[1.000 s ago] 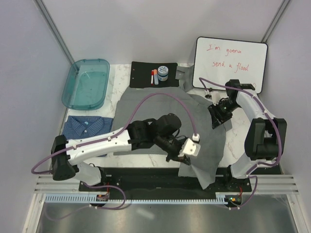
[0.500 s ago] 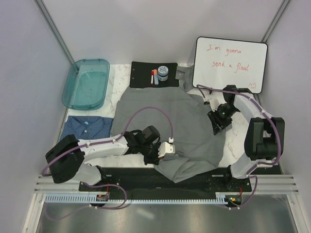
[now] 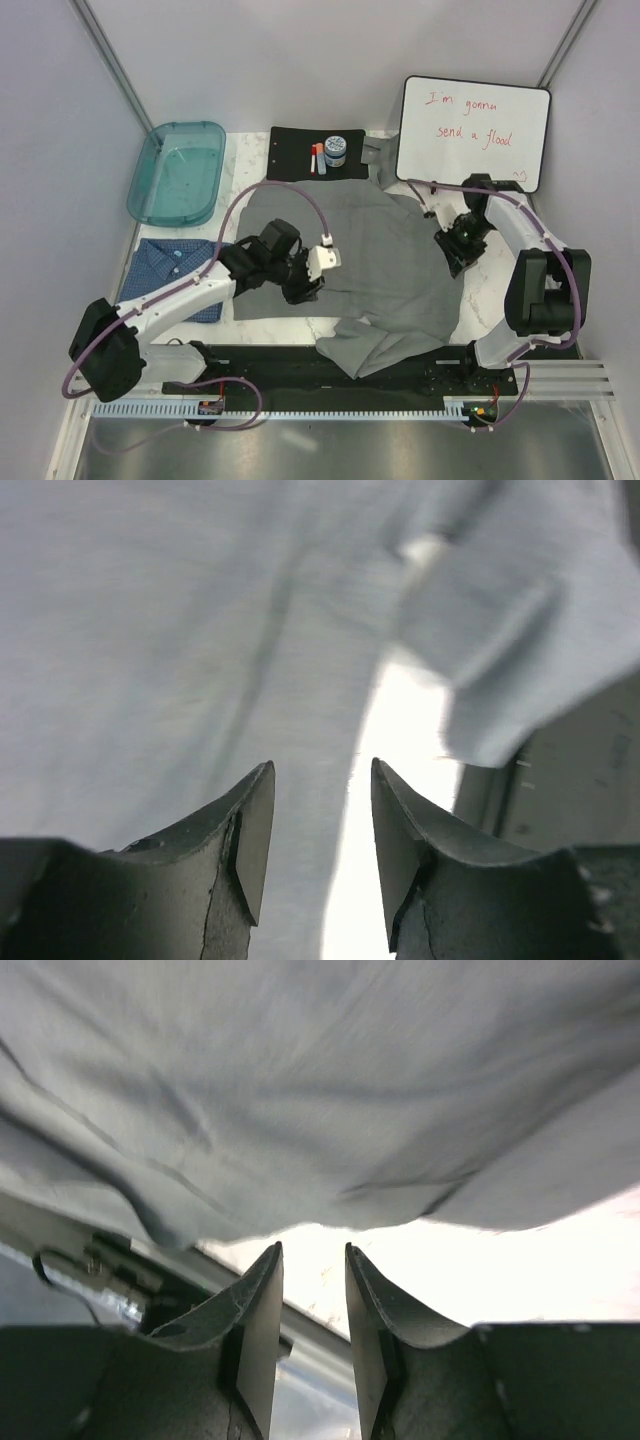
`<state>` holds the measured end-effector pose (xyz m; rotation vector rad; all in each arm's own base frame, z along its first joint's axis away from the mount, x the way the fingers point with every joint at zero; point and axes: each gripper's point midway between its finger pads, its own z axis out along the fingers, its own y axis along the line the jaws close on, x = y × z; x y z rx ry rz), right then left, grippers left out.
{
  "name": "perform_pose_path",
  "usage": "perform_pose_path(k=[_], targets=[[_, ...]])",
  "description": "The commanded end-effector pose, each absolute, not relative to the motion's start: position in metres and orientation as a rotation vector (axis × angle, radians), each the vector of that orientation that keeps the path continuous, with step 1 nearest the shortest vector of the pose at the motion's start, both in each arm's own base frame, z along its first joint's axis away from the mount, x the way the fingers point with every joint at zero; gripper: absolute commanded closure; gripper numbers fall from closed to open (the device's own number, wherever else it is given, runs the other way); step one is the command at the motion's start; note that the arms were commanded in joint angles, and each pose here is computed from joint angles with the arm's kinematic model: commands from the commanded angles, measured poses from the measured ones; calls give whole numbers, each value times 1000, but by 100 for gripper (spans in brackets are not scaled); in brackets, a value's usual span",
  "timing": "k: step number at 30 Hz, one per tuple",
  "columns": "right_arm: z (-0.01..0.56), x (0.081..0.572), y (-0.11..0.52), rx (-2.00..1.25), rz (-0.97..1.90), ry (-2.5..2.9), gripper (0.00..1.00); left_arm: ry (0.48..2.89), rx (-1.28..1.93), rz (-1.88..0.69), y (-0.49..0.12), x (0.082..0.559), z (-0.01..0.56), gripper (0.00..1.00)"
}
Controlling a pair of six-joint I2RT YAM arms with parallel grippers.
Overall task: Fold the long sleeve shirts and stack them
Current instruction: Flatten the shirt out
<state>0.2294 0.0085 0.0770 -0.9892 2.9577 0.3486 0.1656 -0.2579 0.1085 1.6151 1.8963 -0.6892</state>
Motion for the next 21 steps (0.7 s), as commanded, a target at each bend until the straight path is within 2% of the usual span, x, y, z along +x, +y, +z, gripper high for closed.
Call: perform_pose_path(k=[1, 6, 8, 10, 14, 15, 18, 21], targets=[[109, 280, 25, -829, 363, 2784, 61, 1961, 1469, -540, -236, 228, 110, 50], [79, 295, 20, -747, 286, 2834, 63, 2126, 1276, -452, -206, 284, 90, 50], [59, 287, 11, -756, 236, 2897, 64, 2198, 1194, -439, -192, 300, 84, 51], [45, 272, 0, -814, 177, 2954, 69, 2220, 1192, -490, -190, 300, 80, 53], [57, 253, 14, -883, 328, 2945, 67, 2044, 1309, -649, -213, 283, 107, 48], [66, 246, 19, -889, 395, 2954, 63, 1984, 1356, -716, -226, 272, 115, 42], [93, 270, 32, -813, 441, 2860, 58, 1743, 1589, -710, -274, 236, 132, 34], [104, 294, 34, -737, 442, 2826, 58, 1491, 1668, -747, -339, 201, 152, 33]])
